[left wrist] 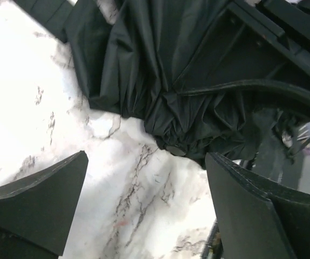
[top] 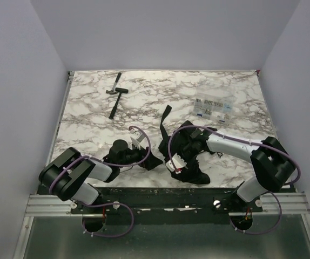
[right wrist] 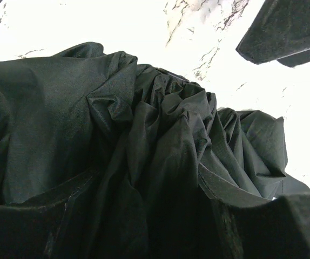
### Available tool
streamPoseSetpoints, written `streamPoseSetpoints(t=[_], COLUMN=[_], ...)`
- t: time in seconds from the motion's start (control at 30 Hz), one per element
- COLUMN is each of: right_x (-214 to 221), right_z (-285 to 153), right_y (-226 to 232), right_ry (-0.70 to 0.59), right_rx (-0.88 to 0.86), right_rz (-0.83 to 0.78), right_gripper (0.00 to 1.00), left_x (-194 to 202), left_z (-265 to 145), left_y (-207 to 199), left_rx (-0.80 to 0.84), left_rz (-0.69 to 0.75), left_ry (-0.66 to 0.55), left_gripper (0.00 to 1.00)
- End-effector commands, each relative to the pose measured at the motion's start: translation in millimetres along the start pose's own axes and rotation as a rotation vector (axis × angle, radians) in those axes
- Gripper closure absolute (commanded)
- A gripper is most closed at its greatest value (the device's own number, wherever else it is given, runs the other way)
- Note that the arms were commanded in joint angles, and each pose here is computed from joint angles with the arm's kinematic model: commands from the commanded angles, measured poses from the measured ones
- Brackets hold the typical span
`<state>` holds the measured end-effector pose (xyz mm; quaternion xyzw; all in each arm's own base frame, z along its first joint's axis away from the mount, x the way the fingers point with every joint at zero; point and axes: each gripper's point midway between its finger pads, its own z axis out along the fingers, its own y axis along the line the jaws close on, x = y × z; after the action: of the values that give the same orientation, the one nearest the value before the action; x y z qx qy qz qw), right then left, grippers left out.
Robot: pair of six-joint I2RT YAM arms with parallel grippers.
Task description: Put away the umbrella
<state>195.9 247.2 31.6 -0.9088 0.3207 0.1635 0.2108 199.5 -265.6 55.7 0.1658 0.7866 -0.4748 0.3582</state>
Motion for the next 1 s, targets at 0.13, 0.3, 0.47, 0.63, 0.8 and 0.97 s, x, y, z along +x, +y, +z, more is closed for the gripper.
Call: streamPoseSetpoints(t=[0.13, 0.3, 0.47, 0.63, 0.8, 0.97], right_x=[-2.9, -5.0, -6.2, -1.0, 2.5, 6.2], right_z=[14.8, 15.5, 16.8, 17.0, 14.6, 9.0], right_y=[49.3, 60.6, 57.6, 46.7, 35.7, 18.1], right_ry=[-0.041, -0.049, -0.059, -0.034, -0.013, -0.012], right_rx=[-0.096, -0.093, -0.084, -0.051, -0.008, 0.051], right_rz=[0.018, -0.031, -0.028, 0.014, 0.04, 0.108], right_gripper=[0.46, 0.45, 0.45, 0.47, 0.48, 0.48], left_x=[-45.6, -55.0, -49.3, -9.2, 52.5, 90.2], left_z=[27.9, 39.9, 51.1, 68.4, 58.1, 50.5], left_y=[-24.0, -5.0, 6.8, -14.4, -31.7, -51.9], left_rx=[0.174, 0.091, 0.048, 0.19, 0.258, 0.315], left_rz=[0.244, 0.092, 0.055, 0.0, -0.09, -0.163], left_ry=[-0.225, -0.285, -0.232, 0.019, 0.205, 0.263], left_gripper=[0.01, 0.04, 0.19, 0.68, 0.87, 0.87])
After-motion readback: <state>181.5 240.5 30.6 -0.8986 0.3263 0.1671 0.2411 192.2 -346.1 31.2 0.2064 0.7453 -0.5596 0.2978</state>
